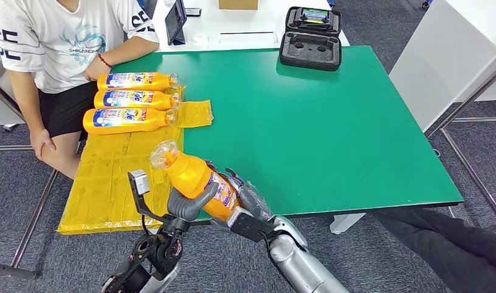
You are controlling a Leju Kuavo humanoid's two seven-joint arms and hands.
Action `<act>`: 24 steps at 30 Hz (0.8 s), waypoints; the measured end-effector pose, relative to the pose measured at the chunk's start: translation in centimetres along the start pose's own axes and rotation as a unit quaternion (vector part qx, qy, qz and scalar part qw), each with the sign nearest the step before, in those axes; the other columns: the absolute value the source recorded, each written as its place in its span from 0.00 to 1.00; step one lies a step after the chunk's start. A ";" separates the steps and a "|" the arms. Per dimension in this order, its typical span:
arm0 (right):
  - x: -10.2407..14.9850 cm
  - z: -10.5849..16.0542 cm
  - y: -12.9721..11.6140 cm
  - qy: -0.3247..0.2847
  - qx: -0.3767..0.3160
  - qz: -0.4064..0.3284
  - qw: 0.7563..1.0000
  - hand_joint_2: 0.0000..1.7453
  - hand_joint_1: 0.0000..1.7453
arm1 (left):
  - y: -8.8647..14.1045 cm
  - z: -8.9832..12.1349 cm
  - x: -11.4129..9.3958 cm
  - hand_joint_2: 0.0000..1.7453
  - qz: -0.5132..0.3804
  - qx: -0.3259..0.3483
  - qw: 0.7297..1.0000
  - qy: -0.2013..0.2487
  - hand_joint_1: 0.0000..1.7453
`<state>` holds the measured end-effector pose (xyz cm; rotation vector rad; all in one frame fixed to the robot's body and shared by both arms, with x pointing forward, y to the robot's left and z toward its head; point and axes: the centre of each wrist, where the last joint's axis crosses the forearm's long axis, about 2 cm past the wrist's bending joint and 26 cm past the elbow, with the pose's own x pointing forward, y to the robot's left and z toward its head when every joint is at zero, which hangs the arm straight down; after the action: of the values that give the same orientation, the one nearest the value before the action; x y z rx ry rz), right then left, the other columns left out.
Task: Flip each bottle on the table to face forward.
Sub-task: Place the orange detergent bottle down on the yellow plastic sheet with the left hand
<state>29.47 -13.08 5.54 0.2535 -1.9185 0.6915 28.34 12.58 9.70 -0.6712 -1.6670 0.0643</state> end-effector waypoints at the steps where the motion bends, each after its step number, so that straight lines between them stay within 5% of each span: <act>1: 0.0 0.0 0.0 0.000 0.000 0.000 1.000 0.00 0.00 | 0.0 0.0 0.0 1.00 0.000 0.000 1.000 0.000 1.00; 14: 0.7 -0.1 -0.1 -0.009 -0.035 -0.010 0.999 0.00 0.00 | 0.7 -0.5 0.5 1.00 -0.027 0.041 0.998 -0.027 1.00; 19: 1.8 0.0 0.1 -0.026 -0.048 -0.016 0.998 0.00 0.00 | 2.8 -2.3 2.4 1.00 -0.078 0.131 0.984 -0.096 1.00; 24: 3.1 -0.4 -0.1 -0.059 -0.070 -0.012 0.996 0.00 0.00 | 6.7 -4.0 5.1 1.00 -0.166 0.240 0.937 -0.191 1.00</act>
<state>28.44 -12.58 8.48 0.2334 -2.0636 0.5344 34.37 19.18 12.37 0.0033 -2.0161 0.3660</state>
